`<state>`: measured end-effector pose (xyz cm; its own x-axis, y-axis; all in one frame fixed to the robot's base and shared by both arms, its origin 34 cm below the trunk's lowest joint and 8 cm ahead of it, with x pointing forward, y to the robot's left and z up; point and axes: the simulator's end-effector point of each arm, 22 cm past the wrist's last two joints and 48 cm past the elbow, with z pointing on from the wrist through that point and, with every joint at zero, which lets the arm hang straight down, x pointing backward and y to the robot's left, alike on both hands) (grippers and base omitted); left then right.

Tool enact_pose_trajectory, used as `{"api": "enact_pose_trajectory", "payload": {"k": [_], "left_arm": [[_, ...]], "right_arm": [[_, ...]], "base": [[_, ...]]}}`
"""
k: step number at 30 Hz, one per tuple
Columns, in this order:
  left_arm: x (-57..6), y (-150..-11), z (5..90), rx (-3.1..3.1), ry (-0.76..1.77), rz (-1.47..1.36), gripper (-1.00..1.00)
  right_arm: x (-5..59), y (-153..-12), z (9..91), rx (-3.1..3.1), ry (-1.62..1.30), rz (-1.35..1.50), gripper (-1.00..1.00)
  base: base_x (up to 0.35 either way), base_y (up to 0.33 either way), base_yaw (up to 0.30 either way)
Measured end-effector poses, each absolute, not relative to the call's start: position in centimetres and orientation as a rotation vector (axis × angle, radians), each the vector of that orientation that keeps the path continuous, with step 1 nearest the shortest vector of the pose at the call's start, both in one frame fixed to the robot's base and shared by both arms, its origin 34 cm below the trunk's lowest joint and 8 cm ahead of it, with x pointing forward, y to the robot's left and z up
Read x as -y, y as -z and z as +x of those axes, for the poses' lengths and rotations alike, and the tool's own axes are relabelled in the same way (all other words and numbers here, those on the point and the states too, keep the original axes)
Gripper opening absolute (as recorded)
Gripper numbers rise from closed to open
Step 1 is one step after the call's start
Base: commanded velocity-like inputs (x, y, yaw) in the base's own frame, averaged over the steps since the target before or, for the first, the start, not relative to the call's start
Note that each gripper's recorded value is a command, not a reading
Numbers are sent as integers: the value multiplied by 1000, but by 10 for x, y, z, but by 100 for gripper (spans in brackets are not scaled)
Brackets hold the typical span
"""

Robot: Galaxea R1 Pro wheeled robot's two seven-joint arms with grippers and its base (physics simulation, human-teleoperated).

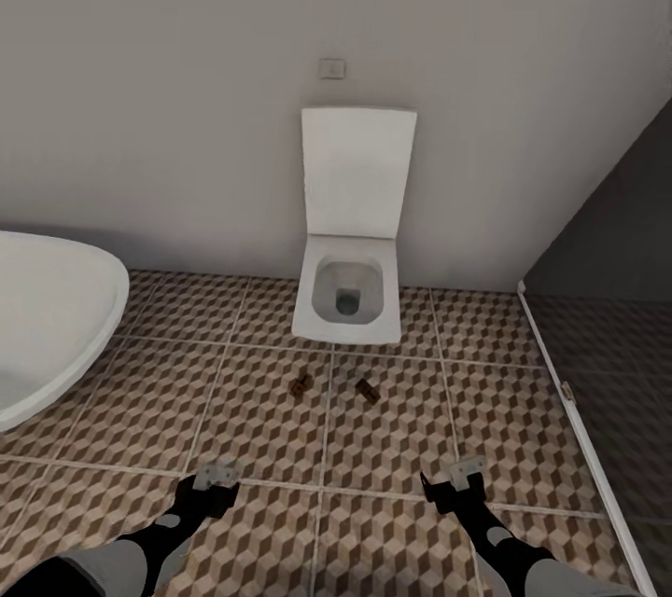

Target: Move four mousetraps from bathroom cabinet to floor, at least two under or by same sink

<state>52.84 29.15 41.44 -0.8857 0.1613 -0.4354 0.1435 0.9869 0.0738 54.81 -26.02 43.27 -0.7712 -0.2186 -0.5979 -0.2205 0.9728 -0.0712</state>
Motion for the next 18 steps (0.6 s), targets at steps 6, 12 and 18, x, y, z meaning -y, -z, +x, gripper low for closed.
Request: {"api": "enact_pose_trajectory", "payload": {"k": [6,12,18], "left_arm": [[-298,-428,506,-2626,-57,223,100],[-308,-437,480,-2637,-71,228,100],[-310,-445,476,-2621,-75,229,100]], "right_arm": [[257,-441,529,-2487,-14,-305,100],[254,-451,518,-2496,-23,-305,100],[252,-457,514,-2499,-25,-303,100]], "base": [[0,0,0],[0,0,0],[0,0,0]]}}
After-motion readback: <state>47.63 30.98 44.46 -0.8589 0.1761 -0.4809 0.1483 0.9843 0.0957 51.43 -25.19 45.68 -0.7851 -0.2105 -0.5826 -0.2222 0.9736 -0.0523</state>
